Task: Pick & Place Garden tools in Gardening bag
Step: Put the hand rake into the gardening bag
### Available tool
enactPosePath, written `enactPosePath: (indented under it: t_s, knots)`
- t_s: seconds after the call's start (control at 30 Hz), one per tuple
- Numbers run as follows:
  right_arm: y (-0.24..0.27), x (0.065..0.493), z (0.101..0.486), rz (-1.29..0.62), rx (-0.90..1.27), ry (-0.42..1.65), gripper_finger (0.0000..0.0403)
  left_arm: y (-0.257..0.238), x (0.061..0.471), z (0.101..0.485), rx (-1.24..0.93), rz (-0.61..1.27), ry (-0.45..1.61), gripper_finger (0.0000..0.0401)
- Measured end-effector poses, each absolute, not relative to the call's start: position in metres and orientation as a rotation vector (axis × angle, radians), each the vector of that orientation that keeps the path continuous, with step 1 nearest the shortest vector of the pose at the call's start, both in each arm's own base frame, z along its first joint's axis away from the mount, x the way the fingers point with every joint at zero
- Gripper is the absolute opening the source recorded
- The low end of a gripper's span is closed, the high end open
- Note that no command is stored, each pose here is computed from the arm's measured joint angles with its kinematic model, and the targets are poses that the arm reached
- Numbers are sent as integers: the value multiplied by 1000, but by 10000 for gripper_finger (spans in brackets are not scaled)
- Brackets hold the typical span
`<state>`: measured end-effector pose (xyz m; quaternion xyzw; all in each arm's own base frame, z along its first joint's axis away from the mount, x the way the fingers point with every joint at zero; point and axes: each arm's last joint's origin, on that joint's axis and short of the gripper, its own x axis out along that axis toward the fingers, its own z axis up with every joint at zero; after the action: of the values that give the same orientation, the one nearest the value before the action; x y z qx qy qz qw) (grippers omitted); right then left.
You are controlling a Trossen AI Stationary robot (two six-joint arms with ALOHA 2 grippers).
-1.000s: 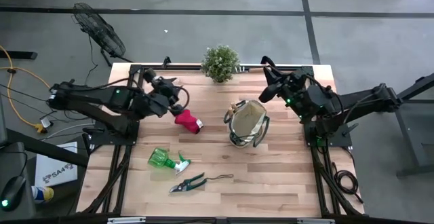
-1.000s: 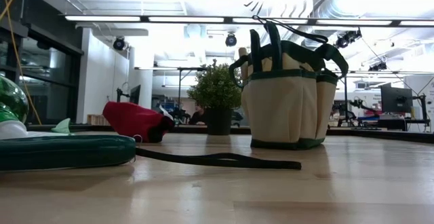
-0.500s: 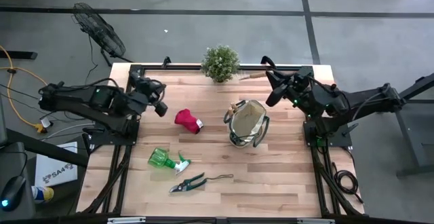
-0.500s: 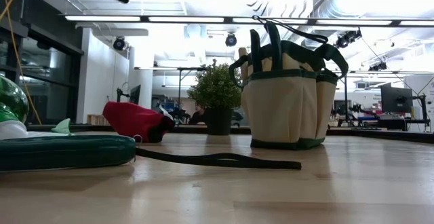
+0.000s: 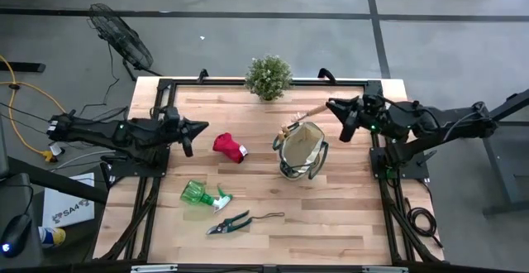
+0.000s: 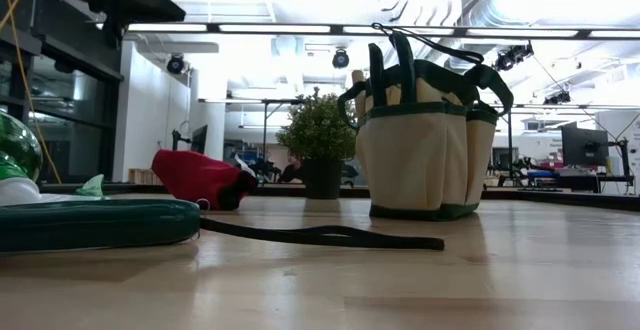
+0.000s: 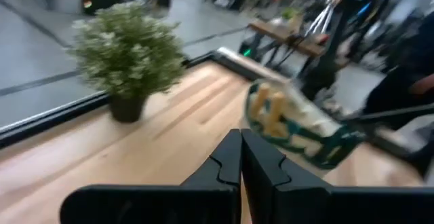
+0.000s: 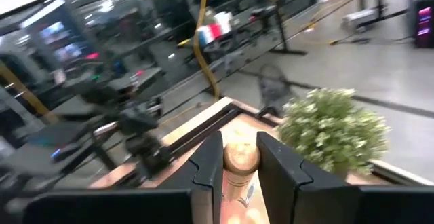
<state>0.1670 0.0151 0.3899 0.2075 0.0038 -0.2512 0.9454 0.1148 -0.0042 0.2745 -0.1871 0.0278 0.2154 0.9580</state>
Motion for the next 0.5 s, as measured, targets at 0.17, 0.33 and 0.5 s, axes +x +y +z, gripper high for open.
enactPosePath:
  t_s: [0.17, 0.33, 0.5]
  knots:
    - [16, 158, 386, -419, 439, 84, 58, -5, 108, 256, -430, 350, -26, 0]
    - [16, 148, 379, -358, 470, 186, 58, -5, 102, 250, -445, 294, -51, 0]
    - [19, 142, 376, -235, 493, 264, 58, -5, 97, 245, -442, 270, -60, 0]
